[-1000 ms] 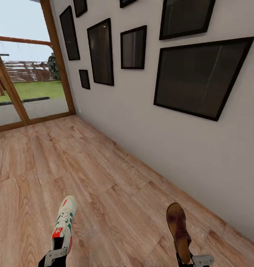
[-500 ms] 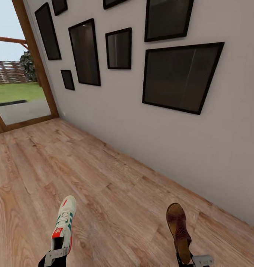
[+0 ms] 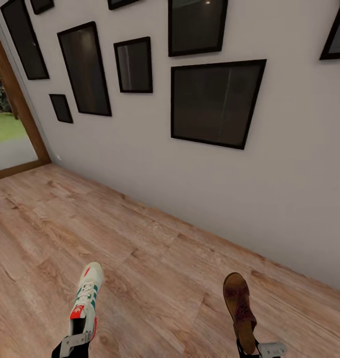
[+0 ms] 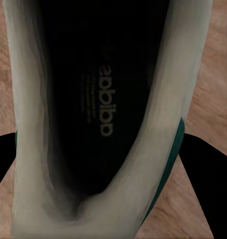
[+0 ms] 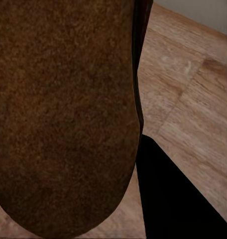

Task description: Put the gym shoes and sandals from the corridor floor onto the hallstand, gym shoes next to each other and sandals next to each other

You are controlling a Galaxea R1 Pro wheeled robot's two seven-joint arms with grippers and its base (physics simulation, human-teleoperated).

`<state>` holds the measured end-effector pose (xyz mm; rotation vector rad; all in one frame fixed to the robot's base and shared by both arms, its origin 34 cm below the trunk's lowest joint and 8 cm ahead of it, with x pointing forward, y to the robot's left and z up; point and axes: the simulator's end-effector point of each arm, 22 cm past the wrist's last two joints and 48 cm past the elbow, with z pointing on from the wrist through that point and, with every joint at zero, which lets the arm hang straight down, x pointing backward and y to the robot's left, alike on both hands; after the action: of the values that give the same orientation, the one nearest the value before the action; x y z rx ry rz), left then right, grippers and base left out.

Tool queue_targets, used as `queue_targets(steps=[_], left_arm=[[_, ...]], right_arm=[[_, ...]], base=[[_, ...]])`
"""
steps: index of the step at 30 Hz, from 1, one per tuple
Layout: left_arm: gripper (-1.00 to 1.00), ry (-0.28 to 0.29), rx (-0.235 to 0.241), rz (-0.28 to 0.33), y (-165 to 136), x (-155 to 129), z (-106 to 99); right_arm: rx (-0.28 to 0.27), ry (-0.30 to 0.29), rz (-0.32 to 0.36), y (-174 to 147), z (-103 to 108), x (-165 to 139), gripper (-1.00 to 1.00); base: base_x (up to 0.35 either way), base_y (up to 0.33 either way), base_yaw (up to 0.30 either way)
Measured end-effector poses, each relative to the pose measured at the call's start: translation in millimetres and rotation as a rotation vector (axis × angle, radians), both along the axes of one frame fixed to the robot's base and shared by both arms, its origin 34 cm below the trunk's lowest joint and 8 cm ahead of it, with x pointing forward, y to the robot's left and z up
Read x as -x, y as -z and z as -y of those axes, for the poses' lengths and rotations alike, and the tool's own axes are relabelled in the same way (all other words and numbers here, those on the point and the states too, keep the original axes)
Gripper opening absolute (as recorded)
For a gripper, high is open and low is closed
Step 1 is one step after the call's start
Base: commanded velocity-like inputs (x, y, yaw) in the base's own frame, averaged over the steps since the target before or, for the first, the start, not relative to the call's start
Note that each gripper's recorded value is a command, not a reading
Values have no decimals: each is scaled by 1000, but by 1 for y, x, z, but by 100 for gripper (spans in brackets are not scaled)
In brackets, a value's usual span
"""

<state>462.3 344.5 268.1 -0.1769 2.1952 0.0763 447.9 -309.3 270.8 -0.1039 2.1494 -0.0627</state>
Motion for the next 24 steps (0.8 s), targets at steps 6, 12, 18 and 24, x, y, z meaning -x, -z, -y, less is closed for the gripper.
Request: queue_targets(steps=[6,12,18,24], left_arm=[[-100,0,1,-2,1,1,0],[-100,0,0,-2,7,3,0],[-100,-1,1,-2,14,5,0],[-100,-2,1,-1,14,4,0]], right_arm=[[-1,1,-5,2,0,2,-100],[-2,0,-6,8,-1,4,-100],[-2,0,-6,15,-1,6,-100],[-3,0,-6,15,-1,6,-100]], base=[[0,1,-300],[0,0,-300],[0,0,-300],[0,0,-300]])
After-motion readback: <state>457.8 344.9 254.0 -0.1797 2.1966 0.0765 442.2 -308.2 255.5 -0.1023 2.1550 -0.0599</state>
